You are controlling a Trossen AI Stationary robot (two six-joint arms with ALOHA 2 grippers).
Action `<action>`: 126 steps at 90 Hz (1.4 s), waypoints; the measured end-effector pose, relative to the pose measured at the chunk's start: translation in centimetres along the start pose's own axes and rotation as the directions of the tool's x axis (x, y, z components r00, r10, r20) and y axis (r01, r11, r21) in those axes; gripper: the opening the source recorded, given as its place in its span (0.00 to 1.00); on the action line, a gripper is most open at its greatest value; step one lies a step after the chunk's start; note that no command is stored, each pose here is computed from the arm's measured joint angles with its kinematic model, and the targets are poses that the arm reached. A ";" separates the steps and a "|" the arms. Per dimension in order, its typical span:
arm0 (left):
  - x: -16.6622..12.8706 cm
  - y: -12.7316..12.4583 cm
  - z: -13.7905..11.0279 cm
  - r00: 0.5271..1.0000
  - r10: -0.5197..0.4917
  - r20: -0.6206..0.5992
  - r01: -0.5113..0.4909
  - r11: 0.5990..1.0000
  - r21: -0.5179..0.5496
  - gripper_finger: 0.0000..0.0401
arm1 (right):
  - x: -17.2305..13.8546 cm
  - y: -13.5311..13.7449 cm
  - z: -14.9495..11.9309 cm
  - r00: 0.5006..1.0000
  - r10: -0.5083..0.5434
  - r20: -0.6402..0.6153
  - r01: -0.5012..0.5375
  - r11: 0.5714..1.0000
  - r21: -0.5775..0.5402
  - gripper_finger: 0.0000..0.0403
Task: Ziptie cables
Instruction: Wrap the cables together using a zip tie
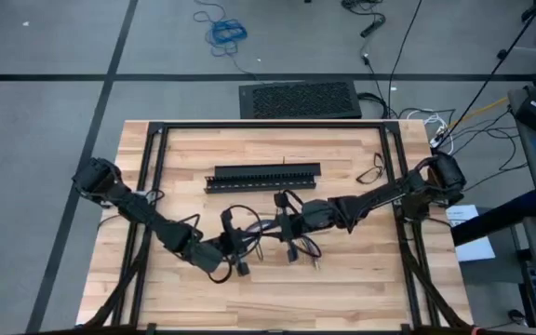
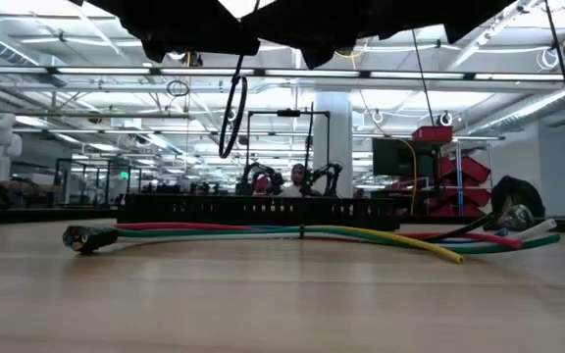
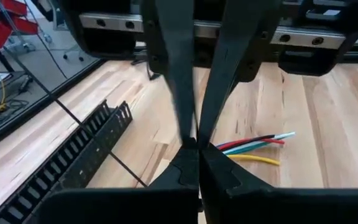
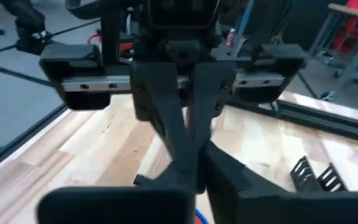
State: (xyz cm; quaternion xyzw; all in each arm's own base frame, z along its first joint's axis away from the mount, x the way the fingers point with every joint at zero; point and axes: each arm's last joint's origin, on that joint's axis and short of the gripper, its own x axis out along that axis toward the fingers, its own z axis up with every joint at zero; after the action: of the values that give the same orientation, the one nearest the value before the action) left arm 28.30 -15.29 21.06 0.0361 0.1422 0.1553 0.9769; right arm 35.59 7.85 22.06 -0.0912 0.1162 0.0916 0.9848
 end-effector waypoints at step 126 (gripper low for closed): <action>-4.5 -0.9 -4.3 0.947 -0.035 -0.318 -0.089 0.926 -0.366 0.41 | 2.2 0.6 -2.5 0.997 0.080 0.011 -0.076 0.975 -0.211 0.00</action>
State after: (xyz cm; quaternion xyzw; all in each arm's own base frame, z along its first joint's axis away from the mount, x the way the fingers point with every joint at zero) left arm 23.26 -17.48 18.01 -0.1751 0.2654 0.1971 0.9274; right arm 37.01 8.22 19.02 -0.1893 0.0999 0.1428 0.9663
